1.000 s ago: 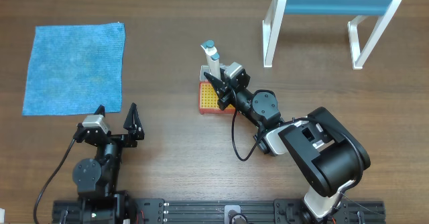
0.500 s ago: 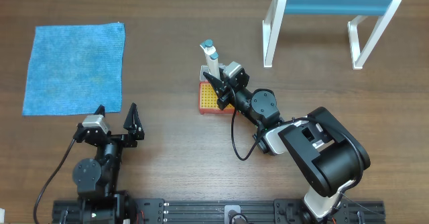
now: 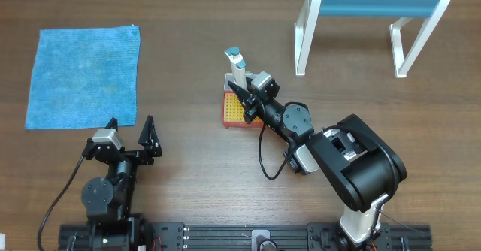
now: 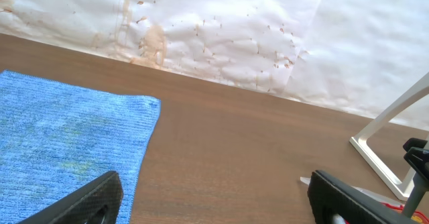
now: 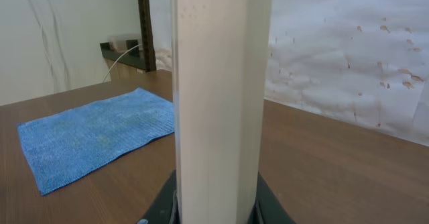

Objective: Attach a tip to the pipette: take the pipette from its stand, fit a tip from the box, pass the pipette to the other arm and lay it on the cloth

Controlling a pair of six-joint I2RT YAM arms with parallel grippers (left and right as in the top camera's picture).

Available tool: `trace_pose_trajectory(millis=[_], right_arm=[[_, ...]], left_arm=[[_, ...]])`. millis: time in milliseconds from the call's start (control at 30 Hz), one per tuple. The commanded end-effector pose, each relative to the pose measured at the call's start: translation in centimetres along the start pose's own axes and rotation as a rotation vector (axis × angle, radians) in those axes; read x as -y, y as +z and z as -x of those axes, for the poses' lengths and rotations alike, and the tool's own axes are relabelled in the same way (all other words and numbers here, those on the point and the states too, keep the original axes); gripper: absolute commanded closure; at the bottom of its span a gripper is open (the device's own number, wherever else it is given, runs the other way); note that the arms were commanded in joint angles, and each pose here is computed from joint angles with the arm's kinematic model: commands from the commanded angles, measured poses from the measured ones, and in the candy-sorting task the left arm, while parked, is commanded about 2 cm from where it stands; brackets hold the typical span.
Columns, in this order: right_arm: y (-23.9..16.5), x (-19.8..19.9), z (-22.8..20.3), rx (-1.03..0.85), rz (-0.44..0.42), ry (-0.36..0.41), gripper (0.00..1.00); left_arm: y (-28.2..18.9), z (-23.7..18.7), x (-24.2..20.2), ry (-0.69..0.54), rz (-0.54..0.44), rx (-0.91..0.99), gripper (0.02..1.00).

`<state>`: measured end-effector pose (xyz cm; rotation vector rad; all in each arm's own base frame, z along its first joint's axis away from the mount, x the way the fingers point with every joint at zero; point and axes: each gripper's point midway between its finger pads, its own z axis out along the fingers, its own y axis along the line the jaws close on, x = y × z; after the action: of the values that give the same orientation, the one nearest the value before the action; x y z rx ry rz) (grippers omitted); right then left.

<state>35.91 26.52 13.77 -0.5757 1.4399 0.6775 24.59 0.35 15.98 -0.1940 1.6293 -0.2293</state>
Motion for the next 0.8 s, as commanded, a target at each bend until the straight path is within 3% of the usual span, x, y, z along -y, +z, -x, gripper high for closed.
trace_pose_trajectory(millis=[33,300,600,800], right_arm=[[-1.7,-0.5,-6.0,-0.173,0.005,0.038,0.919],[-1.6,-0.5,-5.5,-0.160,0.006,0.034,0.919],[0.6,-0.3,1.7,0.021,0.016,-0.016,0.919],[0.6,-0.5,4.2,0.070,0.019,-0.030,0.919]], left_arm=[[0.0,-0.1,-0.2,0.013,0.008,0.001,0.123],[0.0,-0.1,-0.2,0.013,0.008,0.001,0.126],[0.0,-0.1,-0.2,0.013,0.008,0.001,0.123],[0.0,-0.1,-0.2,0.013,0.008,0.001,0.126]])
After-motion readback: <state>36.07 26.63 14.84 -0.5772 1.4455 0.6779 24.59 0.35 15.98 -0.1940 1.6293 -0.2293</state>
